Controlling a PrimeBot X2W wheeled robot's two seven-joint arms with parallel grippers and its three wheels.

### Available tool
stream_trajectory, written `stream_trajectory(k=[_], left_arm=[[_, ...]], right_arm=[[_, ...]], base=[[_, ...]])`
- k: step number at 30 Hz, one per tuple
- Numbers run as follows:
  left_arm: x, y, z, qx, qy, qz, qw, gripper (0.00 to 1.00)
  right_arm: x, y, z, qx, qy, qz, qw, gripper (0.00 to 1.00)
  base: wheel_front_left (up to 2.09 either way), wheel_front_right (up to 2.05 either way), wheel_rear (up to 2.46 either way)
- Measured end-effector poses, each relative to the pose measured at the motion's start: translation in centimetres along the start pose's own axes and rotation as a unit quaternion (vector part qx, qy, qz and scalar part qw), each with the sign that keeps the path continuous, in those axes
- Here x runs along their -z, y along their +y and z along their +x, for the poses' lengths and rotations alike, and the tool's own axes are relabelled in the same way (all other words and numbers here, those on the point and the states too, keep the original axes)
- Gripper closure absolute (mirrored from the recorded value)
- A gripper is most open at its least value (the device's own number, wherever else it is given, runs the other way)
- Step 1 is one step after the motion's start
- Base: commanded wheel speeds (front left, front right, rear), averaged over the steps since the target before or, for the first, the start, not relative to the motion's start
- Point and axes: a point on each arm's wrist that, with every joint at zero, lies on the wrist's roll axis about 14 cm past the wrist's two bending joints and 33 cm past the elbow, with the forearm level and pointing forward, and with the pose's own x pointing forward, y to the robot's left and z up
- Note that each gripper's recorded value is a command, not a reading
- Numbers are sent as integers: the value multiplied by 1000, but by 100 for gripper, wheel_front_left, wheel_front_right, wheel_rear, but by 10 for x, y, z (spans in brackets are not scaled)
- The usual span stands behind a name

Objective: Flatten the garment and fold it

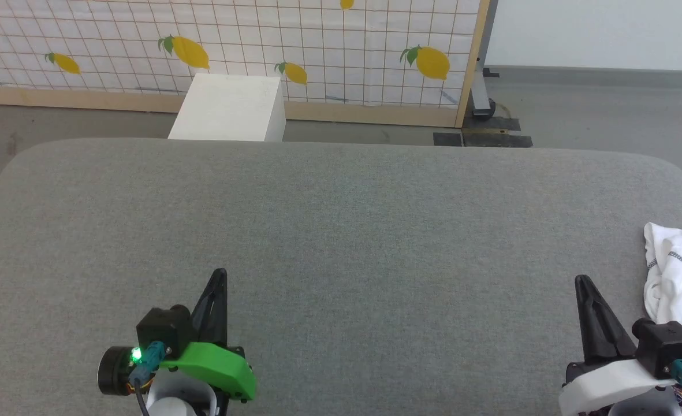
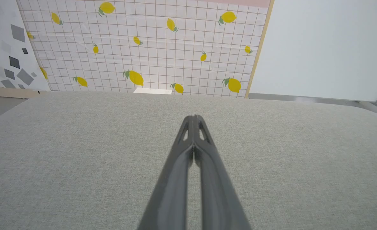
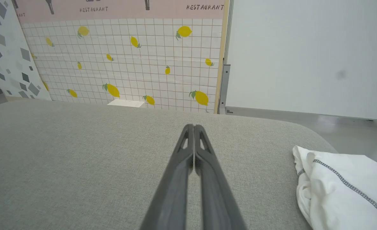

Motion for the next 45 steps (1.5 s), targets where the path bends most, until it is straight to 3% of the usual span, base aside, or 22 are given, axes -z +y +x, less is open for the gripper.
stream_trajectory(k=[45], left_arm=[[-6,0,7,-4,15,32,999,100]], right_arm=[[1,3,2,-4,20,-7,1000,100]], base=[[0,0,0]])
